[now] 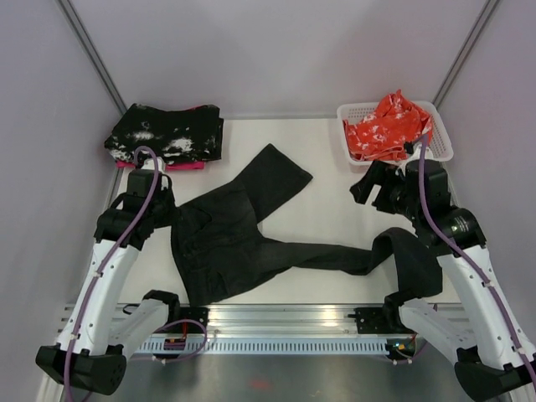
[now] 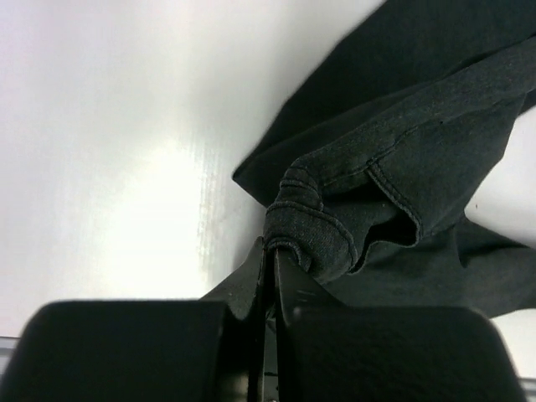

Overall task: Fold and stack the trousers
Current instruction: Move the trousers to the center of the board, then flatten the trousers out

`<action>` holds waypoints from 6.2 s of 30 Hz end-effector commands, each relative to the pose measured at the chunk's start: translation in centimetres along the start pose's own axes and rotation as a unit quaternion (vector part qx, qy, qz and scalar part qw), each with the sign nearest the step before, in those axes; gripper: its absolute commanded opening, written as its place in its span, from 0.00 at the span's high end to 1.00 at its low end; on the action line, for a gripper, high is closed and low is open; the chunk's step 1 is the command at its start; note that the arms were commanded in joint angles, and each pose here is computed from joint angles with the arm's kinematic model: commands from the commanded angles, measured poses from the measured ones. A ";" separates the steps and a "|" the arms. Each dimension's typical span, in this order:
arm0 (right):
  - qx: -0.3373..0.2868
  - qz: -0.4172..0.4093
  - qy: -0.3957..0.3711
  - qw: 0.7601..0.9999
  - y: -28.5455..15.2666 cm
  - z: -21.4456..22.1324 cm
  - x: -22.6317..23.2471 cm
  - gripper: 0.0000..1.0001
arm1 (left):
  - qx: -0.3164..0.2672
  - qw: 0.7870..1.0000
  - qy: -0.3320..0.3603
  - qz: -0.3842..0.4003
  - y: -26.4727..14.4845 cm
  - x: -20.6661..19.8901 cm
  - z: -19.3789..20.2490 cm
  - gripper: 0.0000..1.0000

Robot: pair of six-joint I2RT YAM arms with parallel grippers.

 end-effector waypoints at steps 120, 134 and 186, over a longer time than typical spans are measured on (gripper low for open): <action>-0.004 0.371 0.316 0.873 12.1 -7.4 -23.7 1.00 | -0.073 0.997 0.011 0.027 14.5 6.7 -7.7 0.98; -0.009 0.344 0.246 0.906 10.2 -6.7 -22.5 1.00 | -0.084 0.996 -0.005 0.027 13.7 6.4 -8.1 0.98; -0.041 0.454 0.242 0.857 18.3 -6.4 -26.8 1.00 | -0.036 0.998 -0.041 0.013 17.7 6.5 -9.4 0.98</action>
Point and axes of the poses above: each gripper's point midway between its finger pads, its own y axis out along the fingers, its own x axis along the line the jaws close on, z = x × y, the point moved 10 cm from there along -y, back along the fingers, and after that the axes turned 10 degrees about -y, right-handed, at the moved point
